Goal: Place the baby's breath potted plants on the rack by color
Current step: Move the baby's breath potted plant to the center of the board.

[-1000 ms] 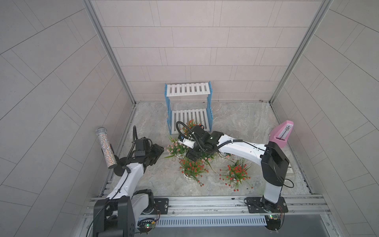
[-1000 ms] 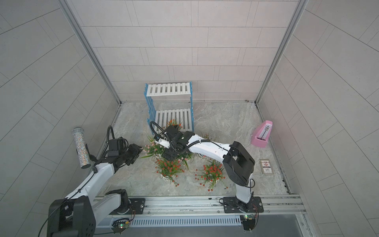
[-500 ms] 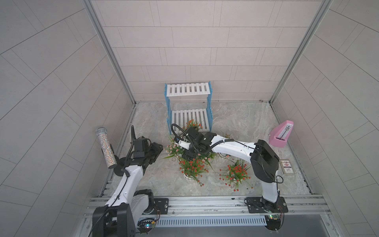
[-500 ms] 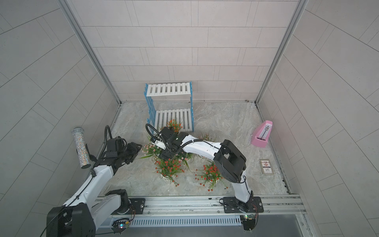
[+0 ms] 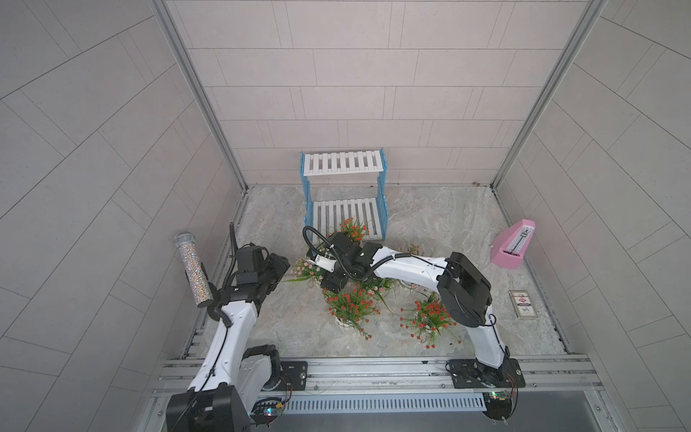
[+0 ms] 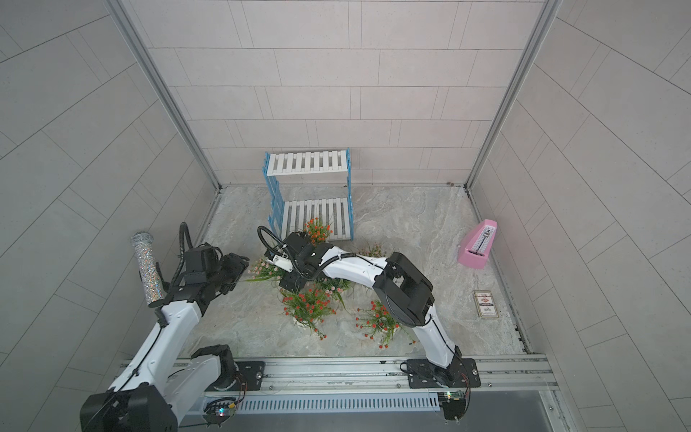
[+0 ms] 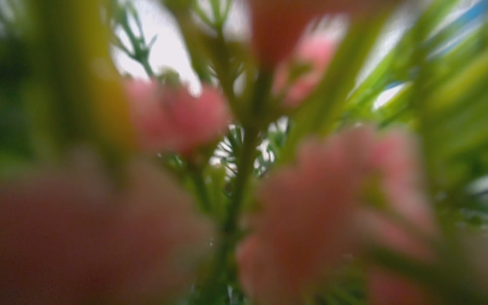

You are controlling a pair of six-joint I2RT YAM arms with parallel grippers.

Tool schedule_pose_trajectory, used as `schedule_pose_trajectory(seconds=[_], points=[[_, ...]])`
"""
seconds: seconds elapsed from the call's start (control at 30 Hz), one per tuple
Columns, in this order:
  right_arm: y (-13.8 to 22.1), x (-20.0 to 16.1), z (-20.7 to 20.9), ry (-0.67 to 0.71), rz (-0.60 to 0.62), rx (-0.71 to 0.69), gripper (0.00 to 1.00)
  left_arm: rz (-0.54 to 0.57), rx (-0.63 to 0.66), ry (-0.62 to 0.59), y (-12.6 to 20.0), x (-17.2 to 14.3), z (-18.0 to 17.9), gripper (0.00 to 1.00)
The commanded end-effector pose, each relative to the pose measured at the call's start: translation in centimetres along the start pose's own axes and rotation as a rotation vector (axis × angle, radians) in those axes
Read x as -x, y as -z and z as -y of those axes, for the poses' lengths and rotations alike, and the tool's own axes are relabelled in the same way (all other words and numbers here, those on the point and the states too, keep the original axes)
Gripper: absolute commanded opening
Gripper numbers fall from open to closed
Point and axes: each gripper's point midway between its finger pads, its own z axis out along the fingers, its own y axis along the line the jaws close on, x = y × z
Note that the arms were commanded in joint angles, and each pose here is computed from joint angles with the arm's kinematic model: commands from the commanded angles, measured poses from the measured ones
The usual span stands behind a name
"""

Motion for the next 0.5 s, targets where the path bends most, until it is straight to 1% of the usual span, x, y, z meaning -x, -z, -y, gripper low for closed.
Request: schedule_pose_trajectory(seconds=[0.0, 0.17, 0.3, 0.47], points=[[-2.0, -0.1, -0.3, -0.013, 0.006, 0.013, 0.89, 0.053, 0.029, -0.013, 1.2, 1.7, 0.4, 0.59], [-3.3, 1.6, -0.4, -0.018, 0.044, 0.039, 0.89, 0.131, 0.105, -0.003, 3.1, 3.9, -0.1, 0.61], [-4.0, 3.3, -0.8, -0.022, 0.087, 0.074, 0.89, 0.191, 0.130, 0.022, 4.0, 5.6, -0.5, 0.62], [-4.4, 5.9, -1.0, -0.020, 0.155, 0.107, 0.89, 0.246, 0.131, 0.066, 4.6, 7.1, -1.0, 0.63]])
